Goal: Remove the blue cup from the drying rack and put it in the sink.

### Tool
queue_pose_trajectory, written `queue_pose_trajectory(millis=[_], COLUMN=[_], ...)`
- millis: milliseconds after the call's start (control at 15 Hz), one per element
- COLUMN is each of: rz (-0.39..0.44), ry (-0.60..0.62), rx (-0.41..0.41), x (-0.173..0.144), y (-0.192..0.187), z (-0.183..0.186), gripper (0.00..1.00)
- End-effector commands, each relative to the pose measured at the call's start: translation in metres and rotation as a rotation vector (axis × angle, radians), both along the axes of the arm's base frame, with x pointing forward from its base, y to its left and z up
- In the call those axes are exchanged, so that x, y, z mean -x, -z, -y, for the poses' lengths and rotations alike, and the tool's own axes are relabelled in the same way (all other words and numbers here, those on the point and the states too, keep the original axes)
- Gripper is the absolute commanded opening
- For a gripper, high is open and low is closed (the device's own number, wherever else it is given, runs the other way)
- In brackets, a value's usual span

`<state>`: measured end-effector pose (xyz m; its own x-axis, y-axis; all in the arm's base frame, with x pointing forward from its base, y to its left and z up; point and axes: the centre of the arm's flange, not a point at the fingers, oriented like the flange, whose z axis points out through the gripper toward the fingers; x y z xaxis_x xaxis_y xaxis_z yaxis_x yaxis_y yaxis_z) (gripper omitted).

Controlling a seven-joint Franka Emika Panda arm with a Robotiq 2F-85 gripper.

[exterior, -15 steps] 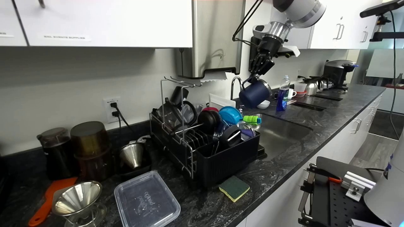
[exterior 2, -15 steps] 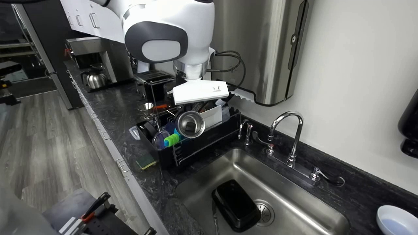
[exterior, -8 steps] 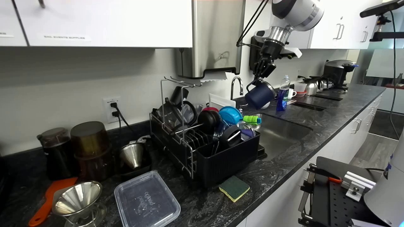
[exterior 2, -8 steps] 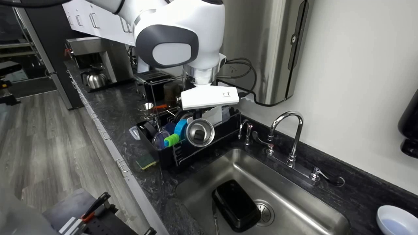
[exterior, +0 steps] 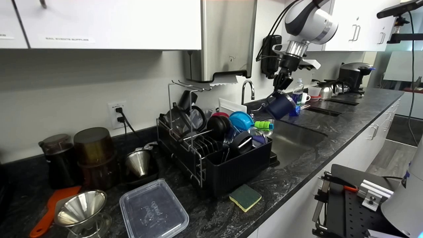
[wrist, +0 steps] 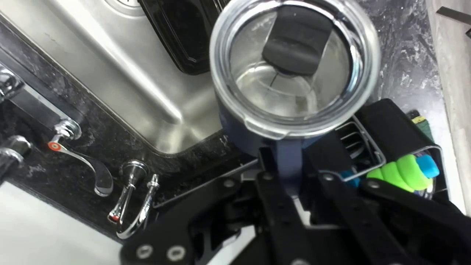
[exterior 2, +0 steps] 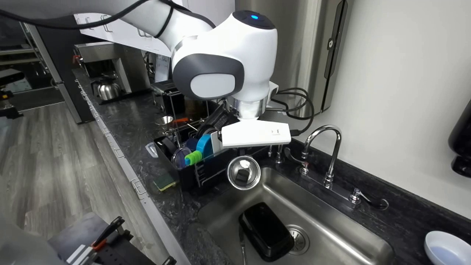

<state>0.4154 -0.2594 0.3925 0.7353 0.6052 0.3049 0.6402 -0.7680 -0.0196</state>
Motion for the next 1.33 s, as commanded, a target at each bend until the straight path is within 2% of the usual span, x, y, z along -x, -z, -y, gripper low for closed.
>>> queue_pose_trajectory(millis=[0,667,1267], rz=[-0.008,-0.062,-0.053], ry=[0.071,0.264,0.313], rx=[0.05,0.148,0.159], x=[-0.003,-0.013,-0.02], y=[0.01,0.05,0.046], z=[0.028,0.107,0.114], gripper=[0.04,0.04,0.04])
